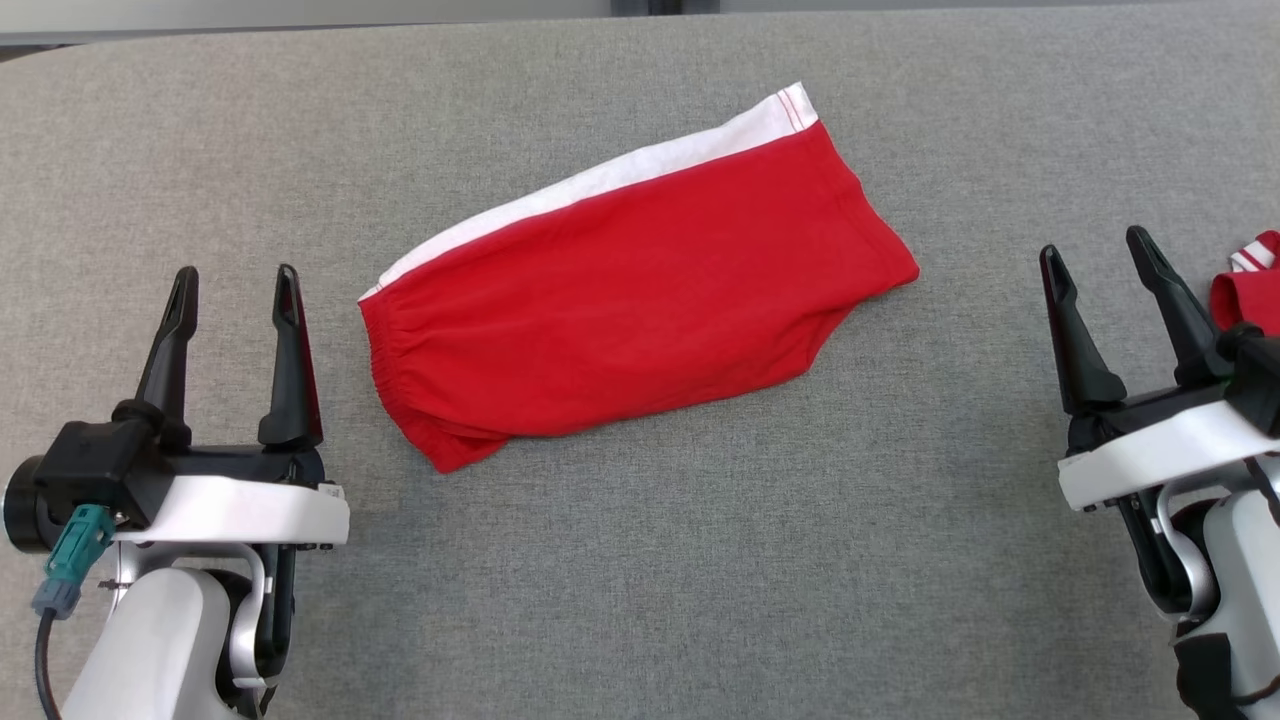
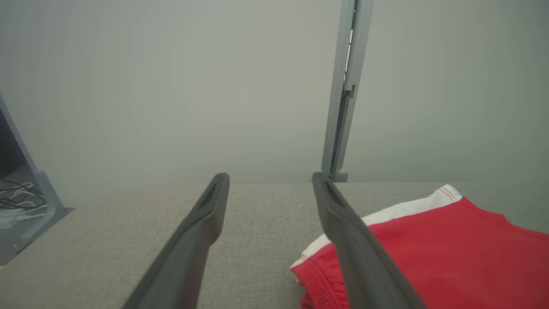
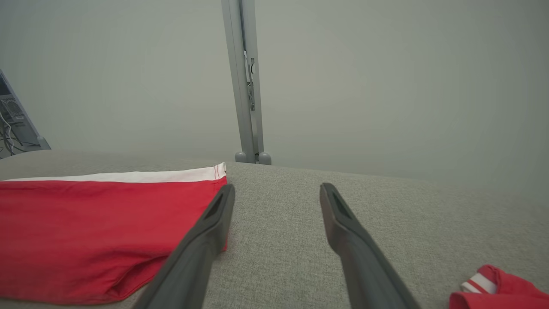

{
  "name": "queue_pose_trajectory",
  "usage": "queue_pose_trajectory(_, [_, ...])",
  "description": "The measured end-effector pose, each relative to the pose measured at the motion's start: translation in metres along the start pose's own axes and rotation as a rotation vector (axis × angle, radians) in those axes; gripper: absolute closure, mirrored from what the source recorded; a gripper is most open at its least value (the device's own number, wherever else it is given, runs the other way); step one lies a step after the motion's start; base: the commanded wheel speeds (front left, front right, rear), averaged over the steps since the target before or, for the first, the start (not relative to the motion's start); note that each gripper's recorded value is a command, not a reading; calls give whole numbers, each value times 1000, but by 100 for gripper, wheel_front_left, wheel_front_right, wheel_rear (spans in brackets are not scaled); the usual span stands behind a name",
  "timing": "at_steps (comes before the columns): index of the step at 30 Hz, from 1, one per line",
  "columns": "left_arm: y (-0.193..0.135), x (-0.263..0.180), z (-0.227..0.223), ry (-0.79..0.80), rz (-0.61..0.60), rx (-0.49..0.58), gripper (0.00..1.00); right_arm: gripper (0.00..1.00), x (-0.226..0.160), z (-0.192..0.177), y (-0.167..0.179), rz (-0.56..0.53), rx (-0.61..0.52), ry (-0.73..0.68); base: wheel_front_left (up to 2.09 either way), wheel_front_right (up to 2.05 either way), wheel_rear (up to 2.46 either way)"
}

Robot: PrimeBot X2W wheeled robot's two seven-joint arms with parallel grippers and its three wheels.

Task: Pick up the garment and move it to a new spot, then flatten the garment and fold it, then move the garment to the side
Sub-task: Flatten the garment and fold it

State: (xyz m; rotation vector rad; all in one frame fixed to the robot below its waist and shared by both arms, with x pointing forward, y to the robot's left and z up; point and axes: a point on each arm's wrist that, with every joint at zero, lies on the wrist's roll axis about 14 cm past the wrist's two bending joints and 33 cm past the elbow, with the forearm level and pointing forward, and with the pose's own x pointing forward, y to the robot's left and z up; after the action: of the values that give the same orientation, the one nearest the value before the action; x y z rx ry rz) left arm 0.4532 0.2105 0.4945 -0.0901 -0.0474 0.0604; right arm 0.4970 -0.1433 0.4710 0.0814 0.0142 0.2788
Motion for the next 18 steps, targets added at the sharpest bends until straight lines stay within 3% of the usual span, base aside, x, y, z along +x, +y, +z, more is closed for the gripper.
queue_pose_trajectory(18, [6, -6, 9, -6, 25, -2, 0, 0, -2, -6, 9, 15, -9, 54, 0, 0, 0])
